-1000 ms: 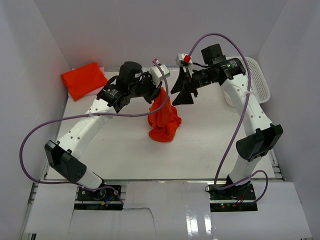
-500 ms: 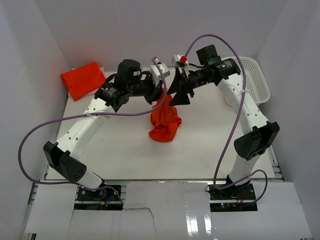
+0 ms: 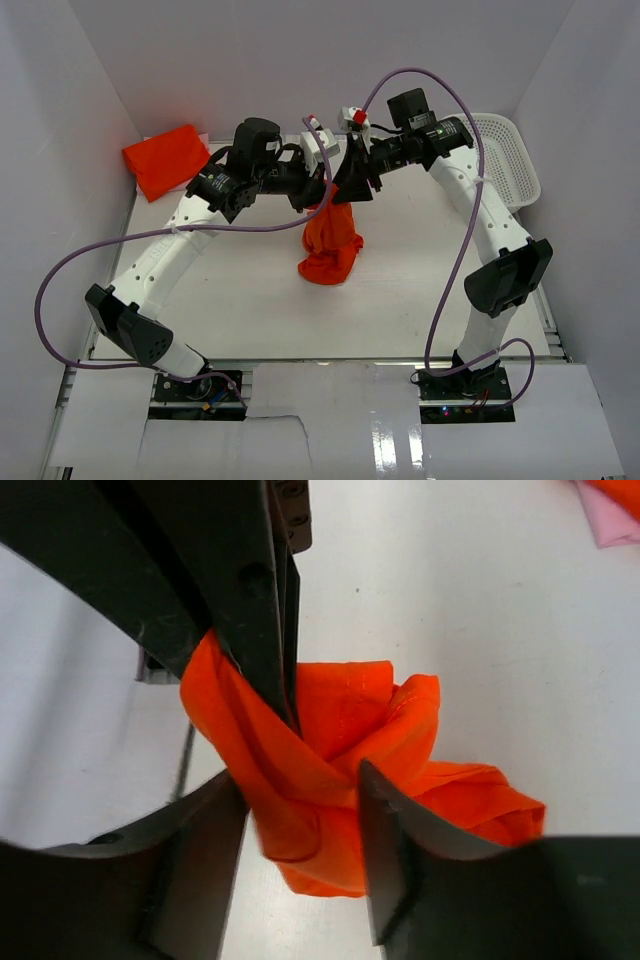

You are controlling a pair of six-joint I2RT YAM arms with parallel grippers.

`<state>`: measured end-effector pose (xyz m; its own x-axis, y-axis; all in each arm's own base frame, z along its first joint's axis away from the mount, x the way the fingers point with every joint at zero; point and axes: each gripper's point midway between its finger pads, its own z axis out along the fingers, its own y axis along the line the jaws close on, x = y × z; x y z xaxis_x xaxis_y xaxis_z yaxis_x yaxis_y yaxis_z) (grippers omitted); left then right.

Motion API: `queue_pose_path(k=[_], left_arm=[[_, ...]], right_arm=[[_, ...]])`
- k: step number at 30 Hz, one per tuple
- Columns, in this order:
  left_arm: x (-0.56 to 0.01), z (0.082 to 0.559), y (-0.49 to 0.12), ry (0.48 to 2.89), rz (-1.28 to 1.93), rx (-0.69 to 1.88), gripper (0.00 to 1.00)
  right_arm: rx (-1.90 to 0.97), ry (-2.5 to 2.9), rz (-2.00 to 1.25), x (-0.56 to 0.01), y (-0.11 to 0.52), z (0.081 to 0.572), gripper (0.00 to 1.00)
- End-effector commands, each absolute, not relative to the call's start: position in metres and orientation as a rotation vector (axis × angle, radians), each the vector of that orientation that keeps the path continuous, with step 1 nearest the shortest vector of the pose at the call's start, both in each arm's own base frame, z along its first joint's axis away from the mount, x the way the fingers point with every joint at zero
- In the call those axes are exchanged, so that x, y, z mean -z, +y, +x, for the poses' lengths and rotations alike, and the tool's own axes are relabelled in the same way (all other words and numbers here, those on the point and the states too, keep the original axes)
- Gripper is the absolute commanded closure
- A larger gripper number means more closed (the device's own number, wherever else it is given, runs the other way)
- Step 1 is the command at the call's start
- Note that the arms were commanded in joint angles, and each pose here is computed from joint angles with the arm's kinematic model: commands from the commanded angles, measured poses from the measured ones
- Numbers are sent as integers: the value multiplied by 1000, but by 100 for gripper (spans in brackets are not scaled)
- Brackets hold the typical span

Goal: Fold and stack the t-shirts
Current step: Flatten out the tshirt

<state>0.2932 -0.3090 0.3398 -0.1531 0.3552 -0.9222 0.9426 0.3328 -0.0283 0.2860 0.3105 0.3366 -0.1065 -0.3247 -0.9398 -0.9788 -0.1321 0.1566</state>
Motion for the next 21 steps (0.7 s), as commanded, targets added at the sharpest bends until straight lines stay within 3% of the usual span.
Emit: queue_pose_path(k=[1,2,3,4,7,8,10,13,17,21], left_arm=[[-366,279,-305,1627,1182,843,96],[-366,279,-305,1627,1181,839,96],[-365,280,-304,1628,1180,831,96],[-365,282,-304,1629,1178,824,93],[-363,290,-302,1640,1162,782,87],[-363,293,-301,1644,1151,766,76],[-360,305,-297,1656,1106,702,68],[-360,320,-286,1645,997,609,46],[-383,331,-267,1525,821,507,27],[-361,334,-262,1520,806,473,10]], right_arm=[[-1264,1432,-1497,-348,314,284,52],[-1265,1439,-1498,-347,314,284,76],[-1262,1449,-1496,-346,315,284,88],[-1257,1460,-1492,-345,314,285,92],[-1241,1471,-1482,-349,314,285,92],[-1217,1477,-1475,-351,312,286,92],[-1183,1494,-1461,-354,310,289,92],[-1094,1534,-1433,-357,302,298,92],[-998,1572,-1376,-366,285,314,92],[-909,1563,-1290,-396,255,330,92]])
